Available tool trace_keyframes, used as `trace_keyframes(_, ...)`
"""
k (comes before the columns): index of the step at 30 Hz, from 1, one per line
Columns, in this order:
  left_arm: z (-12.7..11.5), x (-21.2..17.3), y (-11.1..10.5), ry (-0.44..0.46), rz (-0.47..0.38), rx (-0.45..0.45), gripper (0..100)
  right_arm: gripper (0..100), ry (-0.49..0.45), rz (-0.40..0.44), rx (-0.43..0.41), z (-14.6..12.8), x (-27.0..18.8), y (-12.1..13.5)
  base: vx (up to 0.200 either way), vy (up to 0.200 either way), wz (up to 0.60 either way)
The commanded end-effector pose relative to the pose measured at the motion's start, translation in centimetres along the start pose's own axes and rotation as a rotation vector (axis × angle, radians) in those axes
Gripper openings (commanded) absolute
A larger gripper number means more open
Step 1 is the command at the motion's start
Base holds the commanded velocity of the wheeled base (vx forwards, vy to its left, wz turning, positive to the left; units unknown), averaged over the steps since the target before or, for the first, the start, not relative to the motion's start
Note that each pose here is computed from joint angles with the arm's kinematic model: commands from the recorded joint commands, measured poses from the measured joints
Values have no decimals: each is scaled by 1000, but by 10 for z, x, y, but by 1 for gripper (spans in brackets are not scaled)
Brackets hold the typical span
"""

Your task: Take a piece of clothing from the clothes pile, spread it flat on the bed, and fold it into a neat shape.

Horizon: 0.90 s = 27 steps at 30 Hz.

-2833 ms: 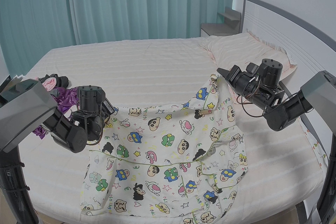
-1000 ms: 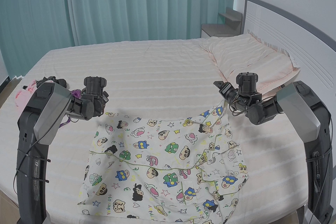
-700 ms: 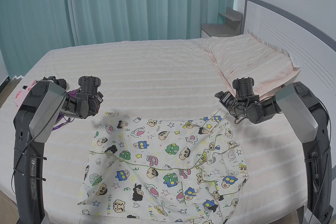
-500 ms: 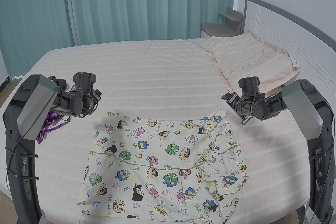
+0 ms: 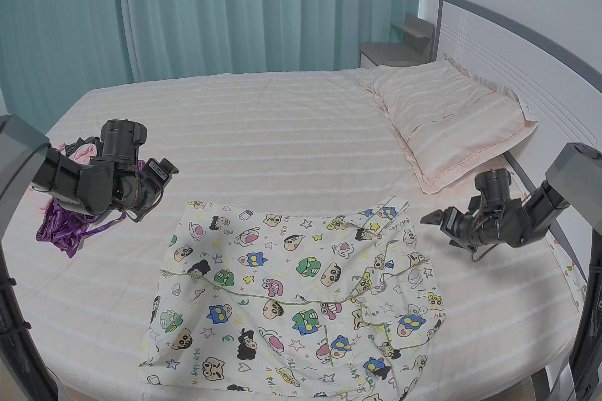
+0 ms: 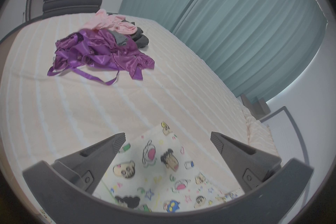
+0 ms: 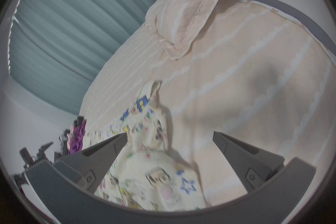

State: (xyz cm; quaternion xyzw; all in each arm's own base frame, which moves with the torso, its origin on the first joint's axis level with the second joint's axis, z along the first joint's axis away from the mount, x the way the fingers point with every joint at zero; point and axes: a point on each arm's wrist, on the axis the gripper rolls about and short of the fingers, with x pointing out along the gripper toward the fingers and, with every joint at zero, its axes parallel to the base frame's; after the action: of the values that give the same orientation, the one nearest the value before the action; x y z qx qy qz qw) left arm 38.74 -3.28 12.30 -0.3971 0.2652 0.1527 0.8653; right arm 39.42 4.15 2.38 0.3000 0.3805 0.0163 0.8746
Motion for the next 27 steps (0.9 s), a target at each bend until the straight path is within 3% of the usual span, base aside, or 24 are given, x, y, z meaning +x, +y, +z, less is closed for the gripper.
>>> trace_keyframes(1, -21, -107, 21, 190, -162, -98, 100, 100, 94, 168, -140, -51, -55, -71, 0, 0, 0)
trace_keyframes(4, -29, -125, 20, 227, -199, -150, 100, 100, 121, 182, -172, -65, -44, -81, 0, 0, 0)
trace_keyframes(11, -49, -141, 20, 308, -235, -144, 100, 100, 142, 211, -246, -80, -25, -82, 0, 0, 0)
trace_keyframes(27, -52, -138, 23, 321, -219, -150, 100, 100, 140, 282, -303, -81, -1, -61, 0, 0, 0)
